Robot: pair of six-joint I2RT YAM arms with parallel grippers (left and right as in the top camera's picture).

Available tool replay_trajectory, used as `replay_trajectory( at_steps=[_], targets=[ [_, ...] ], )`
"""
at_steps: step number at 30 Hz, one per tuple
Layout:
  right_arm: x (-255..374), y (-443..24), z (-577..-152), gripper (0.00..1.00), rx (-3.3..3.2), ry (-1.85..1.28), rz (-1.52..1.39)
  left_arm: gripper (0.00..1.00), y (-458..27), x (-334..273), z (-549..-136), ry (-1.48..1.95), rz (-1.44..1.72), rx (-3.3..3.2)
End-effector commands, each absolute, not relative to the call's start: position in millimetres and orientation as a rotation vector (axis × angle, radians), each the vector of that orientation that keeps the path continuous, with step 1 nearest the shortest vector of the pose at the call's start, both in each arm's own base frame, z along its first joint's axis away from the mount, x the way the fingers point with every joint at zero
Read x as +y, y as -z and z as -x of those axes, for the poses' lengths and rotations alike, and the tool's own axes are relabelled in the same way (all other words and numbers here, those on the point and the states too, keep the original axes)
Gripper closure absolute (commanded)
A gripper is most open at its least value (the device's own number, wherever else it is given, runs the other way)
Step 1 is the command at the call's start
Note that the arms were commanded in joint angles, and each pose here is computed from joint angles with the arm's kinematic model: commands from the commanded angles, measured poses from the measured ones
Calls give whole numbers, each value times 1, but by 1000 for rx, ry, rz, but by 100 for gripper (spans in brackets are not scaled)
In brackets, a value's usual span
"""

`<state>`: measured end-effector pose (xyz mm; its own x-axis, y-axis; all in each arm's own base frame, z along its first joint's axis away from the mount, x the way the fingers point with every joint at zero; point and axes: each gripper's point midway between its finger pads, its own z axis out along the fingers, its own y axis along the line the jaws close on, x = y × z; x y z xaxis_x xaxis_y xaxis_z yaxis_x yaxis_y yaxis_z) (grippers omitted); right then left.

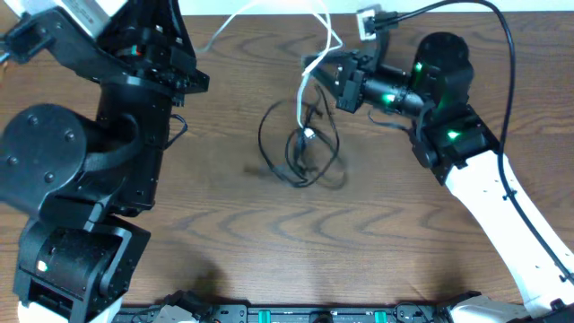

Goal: Untangle cables

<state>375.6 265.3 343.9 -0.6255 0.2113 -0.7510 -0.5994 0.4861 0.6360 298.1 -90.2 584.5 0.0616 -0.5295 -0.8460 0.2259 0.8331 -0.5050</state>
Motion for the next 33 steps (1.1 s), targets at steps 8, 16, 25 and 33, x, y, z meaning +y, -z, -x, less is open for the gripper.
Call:
replay_trajectory(
  at_steps=[8,16,25,33],
  targets=[
    [185,-253,-410,99,2195,-539,111,92,-528,-92,-309,469,254,1631],
    [206,-286,-400,99,2089,-744,238,93,-457,-99,-323,345,230,1901],
    [242,-318,-378,99,1977,-1002,373,93,-413,-103,-331,267,210,2063],
    [270,-315,-378,99,1962,-1107,391,93,-402,-105,-331,248,182,2110]
  ],
)
